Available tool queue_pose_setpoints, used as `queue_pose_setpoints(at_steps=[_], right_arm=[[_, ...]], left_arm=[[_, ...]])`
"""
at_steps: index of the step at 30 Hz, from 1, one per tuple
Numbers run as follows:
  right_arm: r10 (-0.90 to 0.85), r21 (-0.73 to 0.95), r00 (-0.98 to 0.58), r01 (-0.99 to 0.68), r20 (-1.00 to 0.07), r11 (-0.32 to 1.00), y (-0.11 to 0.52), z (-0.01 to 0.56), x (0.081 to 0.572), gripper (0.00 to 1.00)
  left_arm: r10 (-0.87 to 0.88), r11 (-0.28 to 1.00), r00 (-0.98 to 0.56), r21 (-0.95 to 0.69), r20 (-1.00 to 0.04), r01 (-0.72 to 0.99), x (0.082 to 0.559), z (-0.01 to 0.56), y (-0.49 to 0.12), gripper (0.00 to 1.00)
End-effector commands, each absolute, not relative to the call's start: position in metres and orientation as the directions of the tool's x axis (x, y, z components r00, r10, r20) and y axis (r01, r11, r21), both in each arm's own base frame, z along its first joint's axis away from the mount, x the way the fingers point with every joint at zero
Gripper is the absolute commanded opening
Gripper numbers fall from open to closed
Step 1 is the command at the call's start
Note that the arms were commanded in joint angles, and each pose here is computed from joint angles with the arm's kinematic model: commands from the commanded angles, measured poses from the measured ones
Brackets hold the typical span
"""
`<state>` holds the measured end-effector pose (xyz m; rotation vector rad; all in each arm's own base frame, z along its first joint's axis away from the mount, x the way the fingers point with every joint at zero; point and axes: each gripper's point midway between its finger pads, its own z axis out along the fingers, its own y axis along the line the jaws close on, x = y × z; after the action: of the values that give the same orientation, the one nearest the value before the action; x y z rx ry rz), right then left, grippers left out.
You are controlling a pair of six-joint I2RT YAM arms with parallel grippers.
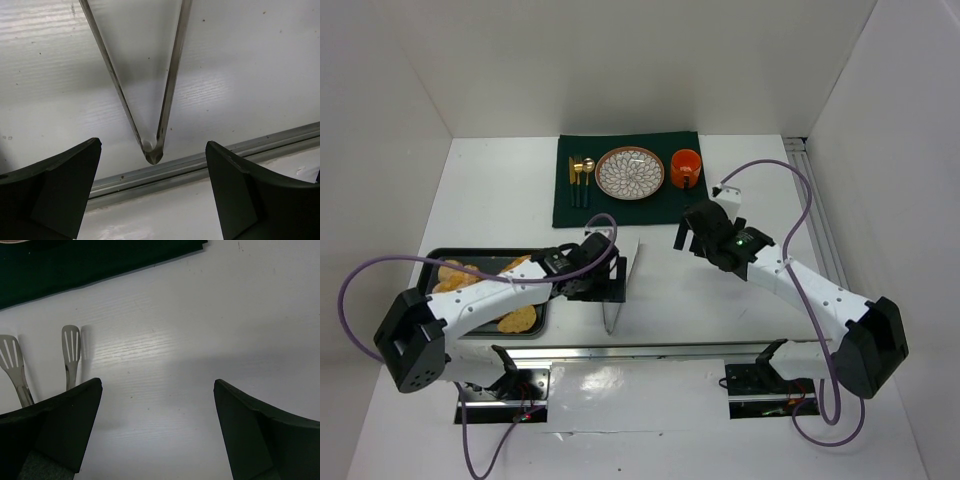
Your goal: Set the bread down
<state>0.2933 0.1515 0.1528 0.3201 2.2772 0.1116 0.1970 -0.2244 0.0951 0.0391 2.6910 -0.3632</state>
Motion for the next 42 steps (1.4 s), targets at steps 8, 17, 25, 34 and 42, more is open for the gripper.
queue_pose_setpoints(at_steps=[8,17,25,34,42], right_arm=[[0.29,0.23,-0.597,0.176,-0.748,0.957,0.159,0.168,0.301,1.0],[0.294,0.241,-0.597,0.169,-0.747,0.956,0.16,0.171,0.3,1.0],[0.296,0.258,-0.594,0.152,-0.748,0.954,0.163,0.173,0.296,1.0],[0.284,0.267,-0.604,0.121,-0.745,0.956,0.172,0.171,0.3,1.0],[0.253,0.265,-0.583,0.067,-0.772,0.962,0.184,0.177,0.316,1.0]], left_arm=[[-0.048,0.977,-0.927,-0.21,-0.373,0.034,0.204,0.053,-0.235,0.99],[-0.07,0.988,-0.917,-0.151,-0.393,-0.011,0.228,0.026,-0.237,0.99],[-0.073,0.995,-0.912,-0.085,-0.404,-0.041,0.251,0.014,-0.232,0.79],[-0.16,0.979,-0.874,0.039,-0.459,-0.199,0.263,0.101,-0.159,0.09],[-0.258,0.957,-0.798,-0.03,-0.545,-0.289,0.241,0.216,-0.081,0.13]])
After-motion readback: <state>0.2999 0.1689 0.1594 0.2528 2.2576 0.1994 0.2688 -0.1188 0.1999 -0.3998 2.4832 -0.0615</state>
